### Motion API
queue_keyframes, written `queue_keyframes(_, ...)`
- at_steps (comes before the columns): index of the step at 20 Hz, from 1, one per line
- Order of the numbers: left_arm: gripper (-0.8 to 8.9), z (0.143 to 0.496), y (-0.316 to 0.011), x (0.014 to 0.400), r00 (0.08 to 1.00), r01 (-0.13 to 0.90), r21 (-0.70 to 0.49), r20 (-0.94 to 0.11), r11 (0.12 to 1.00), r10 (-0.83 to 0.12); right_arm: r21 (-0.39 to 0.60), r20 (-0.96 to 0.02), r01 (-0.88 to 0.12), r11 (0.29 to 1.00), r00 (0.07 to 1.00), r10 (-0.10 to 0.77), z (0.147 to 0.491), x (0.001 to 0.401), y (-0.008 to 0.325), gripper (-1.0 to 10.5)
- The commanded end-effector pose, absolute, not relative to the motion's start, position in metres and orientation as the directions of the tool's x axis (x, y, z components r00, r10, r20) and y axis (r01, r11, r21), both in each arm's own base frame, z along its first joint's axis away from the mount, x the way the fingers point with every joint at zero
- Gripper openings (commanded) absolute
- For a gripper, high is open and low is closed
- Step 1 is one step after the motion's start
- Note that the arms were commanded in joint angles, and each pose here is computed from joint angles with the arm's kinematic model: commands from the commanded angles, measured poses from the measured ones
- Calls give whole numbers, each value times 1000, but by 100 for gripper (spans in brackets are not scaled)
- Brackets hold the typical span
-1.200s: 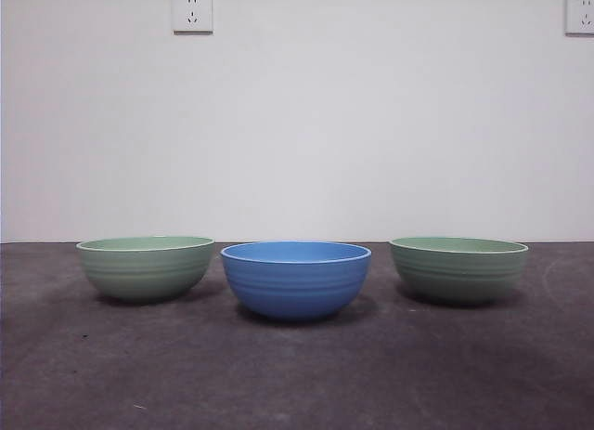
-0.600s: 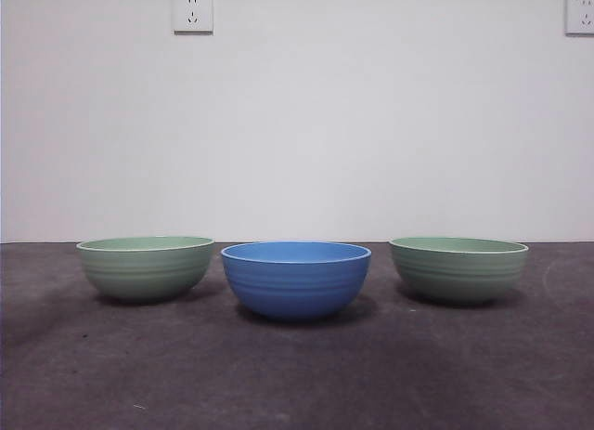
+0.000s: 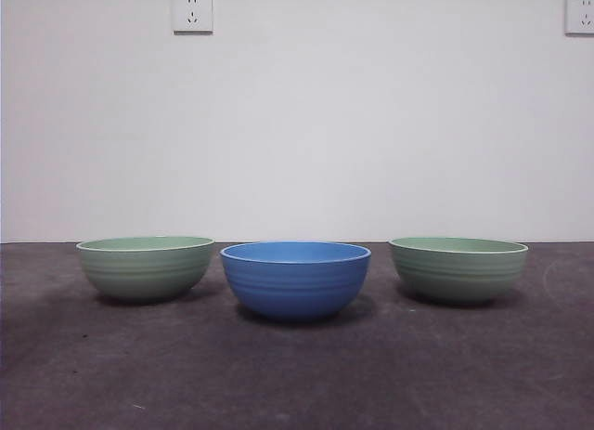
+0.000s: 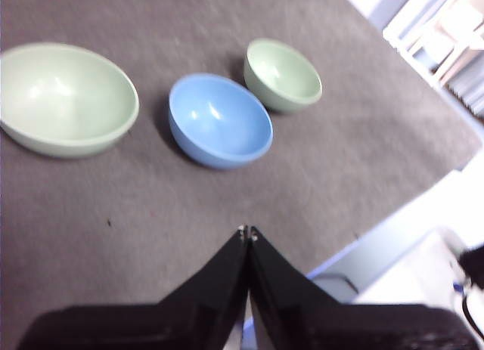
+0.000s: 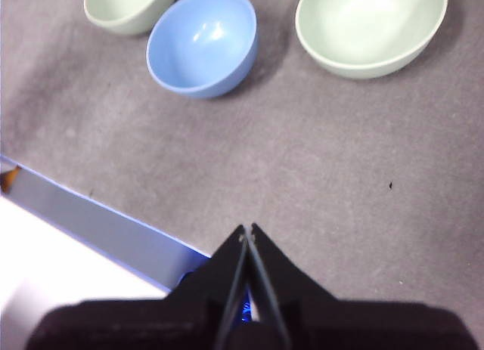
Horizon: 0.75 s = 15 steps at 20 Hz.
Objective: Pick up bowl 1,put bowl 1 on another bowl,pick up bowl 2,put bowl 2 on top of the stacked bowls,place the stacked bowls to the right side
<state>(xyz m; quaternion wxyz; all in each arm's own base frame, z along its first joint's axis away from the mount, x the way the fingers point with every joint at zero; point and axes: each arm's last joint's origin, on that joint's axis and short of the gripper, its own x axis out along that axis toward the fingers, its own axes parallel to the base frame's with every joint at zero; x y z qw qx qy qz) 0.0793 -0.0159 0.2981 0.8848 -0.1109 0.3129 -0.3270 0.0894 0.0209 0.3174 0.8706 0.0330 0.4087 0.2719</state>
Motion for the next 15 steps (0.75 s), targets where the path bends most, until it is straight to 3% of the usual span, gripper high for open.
queue_keyframes(1,-7,298,-16,79,578,540,-361,-498,760,-647,257,-691,-475,842,519,503,319,90,21,-11)
queue_keyframes(5,51,298,-16,79,577,539,-363,-499,760,-647,259,-690,-470,844,521,502,319,90,21,15)
queue_keyframes(6,155,298,-16,79,577,539,-363,-499,760,-647,262,-690,-466,845,522,502,319,90,21,68)
queue_keyframes(9,636,298,-16,80,576,538,-363,-500,760,-647,280,-686,-444,851,528,501,319,91,21,396)
queue_keyframes(10,713,298,-16,80,576,538,-364,-500,761,-647,286,-685,-437,853,529,500,319,91,21,528)
queue_keyframes(12,716,298,-16,80,577,537,-363,-501,761,-645,299,-687,-424,855,526,501,319,92,21,679)
queue_keyframes(15,715,298,-16,80,580,533,-360,-504,766,-640,306,-696,-419,855,515,501,318,95,22,680)
